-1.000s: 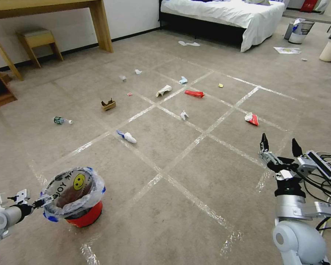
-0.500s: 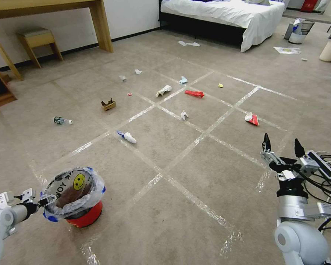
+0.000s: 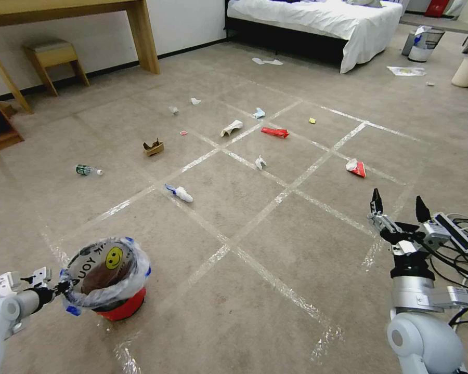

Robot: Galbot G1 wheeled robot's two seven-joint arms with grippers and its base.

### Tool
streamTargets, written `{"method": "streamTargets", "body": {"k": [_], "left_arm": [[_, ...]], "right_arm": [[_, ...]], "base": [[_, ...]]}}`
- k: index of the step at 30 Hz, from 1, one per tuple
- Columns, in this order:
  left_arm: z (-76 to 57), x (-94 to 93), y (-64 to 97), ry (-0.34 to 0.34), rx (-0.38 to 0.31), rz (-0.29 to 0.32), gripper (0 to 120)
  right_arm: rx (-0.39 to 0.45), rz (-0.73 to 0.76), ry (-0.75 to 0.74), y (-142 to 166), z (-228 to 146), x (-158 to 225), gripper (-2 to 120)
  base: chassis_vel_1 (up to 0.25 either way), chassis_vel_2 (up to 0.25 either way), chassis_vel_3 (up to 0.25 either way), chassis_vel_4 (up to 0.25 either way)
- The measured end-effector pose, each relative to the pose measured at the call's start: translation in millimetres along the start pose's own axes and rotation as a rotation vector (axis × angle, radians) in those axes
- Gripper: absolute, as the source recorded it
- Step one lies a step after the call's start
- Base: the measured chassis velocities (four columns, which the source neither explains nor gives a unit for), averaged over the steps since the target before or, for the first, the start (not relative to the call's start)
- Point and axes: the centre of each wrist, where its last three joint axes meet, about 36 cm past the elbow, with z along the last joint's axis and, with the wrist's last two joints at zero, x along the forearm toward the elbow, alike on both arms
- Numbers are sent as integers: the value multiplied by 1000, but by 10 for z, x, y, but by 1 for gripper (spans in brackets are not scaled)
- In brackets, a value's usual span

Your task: Pick up the trash bin and place the garbage on the floor into it.

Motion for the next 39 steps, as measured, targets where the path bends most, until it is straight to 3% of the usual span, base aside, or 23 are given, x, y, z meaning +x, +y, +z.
{"method": "streamTargets", "body": {"k": [9, 11, 17, 19, 20, 22, 23, 25, 26, 29, 31, 39], "left_arm": [[-75, 170, -115, -58, -15, 6, 0], [-134, 380, -250, -97, -29, 9, 0], [-186, 633, -454, -124, -32, 19, 0], [-247, 803, -711, -142, -48, 43, 0], [-247, 803, -711, -142, -48, 43, 0], [-280, 945, -954, -152, -65, 55, 0], [-280, 945, -954, -152, -65, 55, 0], [-292, 1101, -1179, -172, -86, 27, 0], [-292, 1101, -1179, -172, -86, 27, 0], [-237, 1262, -1301, -196, -63, -26, 0], [-134, 1370, -1366, -208, -32, -74, 0], [122, 1428, -1426, -184, 27, -127, 0]], "right_arm": [[-3, -1, 0, -7, -2, 3, 100], [-10, -4, -6, -3, -27, -6, 100], [-14, -2, -7, 3, -57, -15, 100], [-13, 3, -12, -2, -109, 10, 100], [-13, 3, -12, -2, -109, 10, 100], [-12, 5, -20, 1, -154, 23, 100], [-12, 5, -20, 1, -154, 23, 100], [-13, 6, -27, 9, -189, 30, 100], [-13, 6, -27, 9, -189, 30, 100], [-17, 1, -31, 29, -202, 28, 100], [-21, -4, -33, 46, -199, 26, 100], [-23, -21, -55, 65, -199, -26, 100]], "base": [[0, 0, 0, 0], [0, 0, 0, 0], [0, 0, 0, 0], [0, 0, 0, 0], [0, 0, 0, 0], [0, 0, 0, 0], [0, 0, 0, 0], [0, 0, 0, 0], [0, 0, 0, 0], [0, 0, 0, 0], [0, 0, 0, 0], [0, 0, 0, 0]]}}
